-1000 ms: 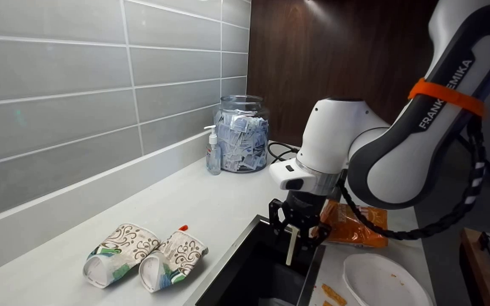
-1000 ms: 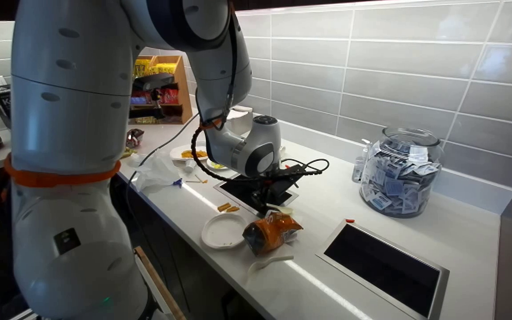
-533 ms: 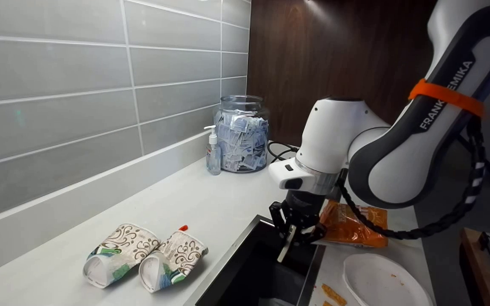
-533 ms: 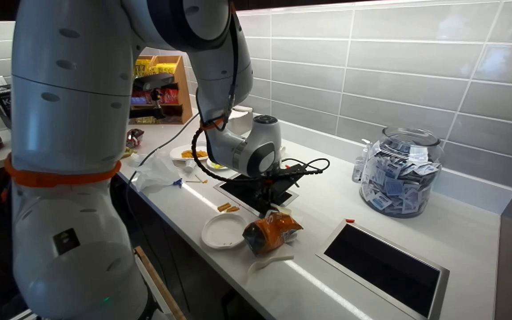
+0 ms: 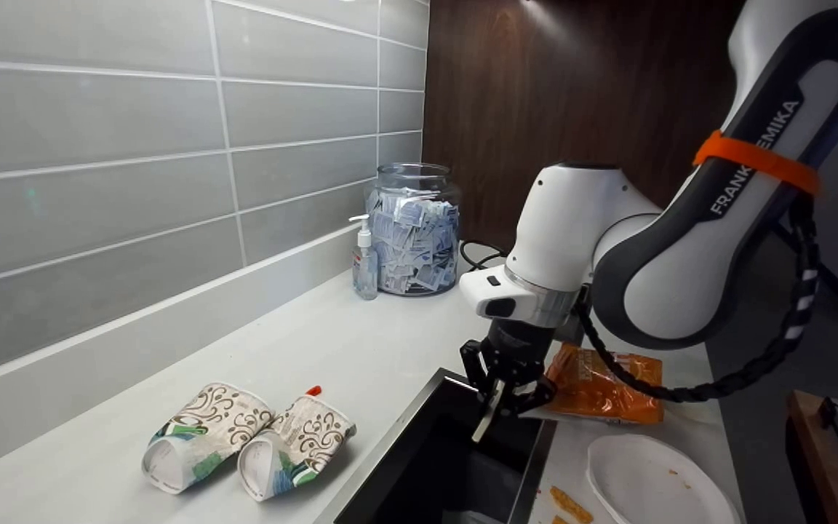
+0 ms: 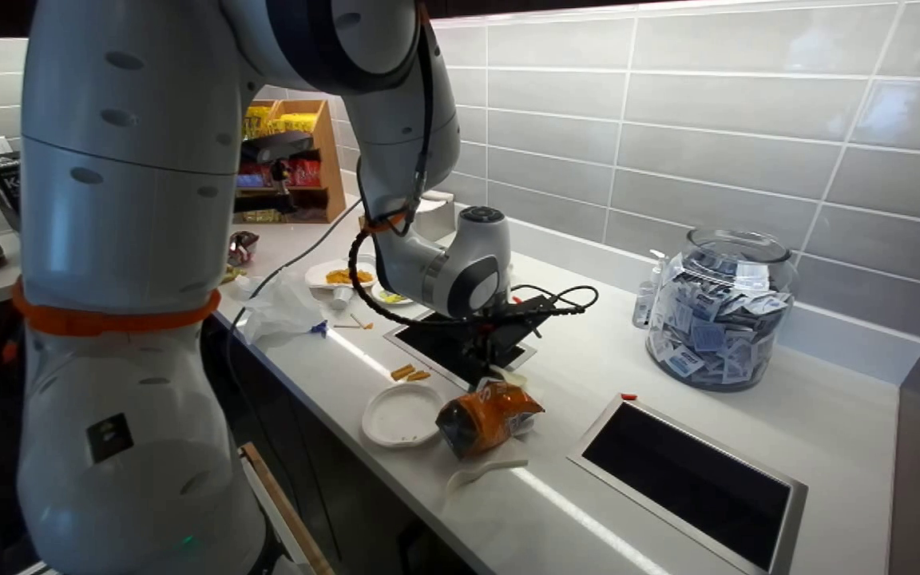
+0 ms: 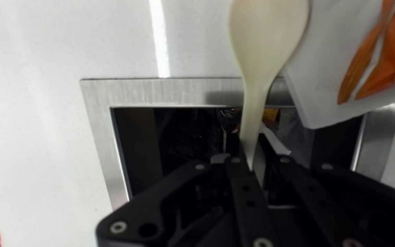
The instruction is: Use the white spoon to push the orange snacks on the counter into the trash chute.
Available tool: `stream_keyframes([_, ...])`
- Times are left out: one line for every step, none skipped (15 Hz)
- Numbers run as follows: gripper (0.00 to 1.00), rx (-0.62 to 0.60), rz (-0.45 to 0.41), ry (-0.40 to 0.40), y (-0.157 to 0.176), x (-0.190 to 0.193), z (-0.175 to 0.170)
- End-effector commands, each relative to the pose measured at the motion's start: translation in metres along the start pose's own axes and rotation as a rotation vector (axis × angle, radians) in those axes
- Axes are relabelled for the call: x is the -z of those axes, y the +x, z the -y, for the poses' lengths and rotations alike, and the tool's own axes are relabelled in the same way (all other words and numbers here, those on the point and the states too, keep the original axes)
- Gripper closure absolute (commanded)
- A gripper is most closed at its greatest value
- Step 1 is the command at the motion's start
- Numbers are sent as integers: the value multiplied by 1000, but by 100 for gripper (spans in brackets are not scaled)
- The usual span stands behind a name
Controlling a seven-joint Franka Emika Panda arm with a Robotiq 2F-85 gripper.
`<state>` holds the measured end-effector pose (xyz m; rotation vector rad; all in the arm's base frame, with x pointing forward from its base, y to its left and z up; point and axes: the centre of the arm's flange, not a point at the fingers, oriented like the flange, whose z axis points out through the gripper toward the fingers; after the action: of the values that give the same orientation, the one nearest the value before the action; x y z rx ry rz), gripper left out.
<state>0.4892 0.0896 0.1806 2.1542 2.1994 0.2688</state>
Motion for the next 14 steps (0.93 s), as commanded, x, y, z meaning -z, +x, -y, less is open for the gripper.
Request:
stream_keyframes([97,-45,-56,15,-6,6,-3])
stream_keyframes([97,-61,-61,10,-5,8,-4])
stream_keyframes([97,-72,-71,6,-4,10,-5])
stream_keyframes([97,-79,-71,-2,-4,11,-6])
stream_keyframes([97,-92,-57,-18,-4,13,-7])
stream_keyframes([97,-104,-56,-26,-3,15,-9])
stream_keyframes([97,-113,-59,-30,0,17,-11])
stream_keyframes([97,-123,-68,-31,3,20,-12])
stream_keyframes([97,-128,-79,-32,8,24,-12])
stream_keyframes([97,-138,-97,-30,14,28,-12])
stream_keyframes([97,-165,-117,-44,19,31,-12])
stream_keyframes([97,-208,-128,-53,26,35,-12])
stream_keyframes([97,-226,-157,-45,31,40,-12])
stream_keyframes([97,-257,-177,-43,36,44,-12])
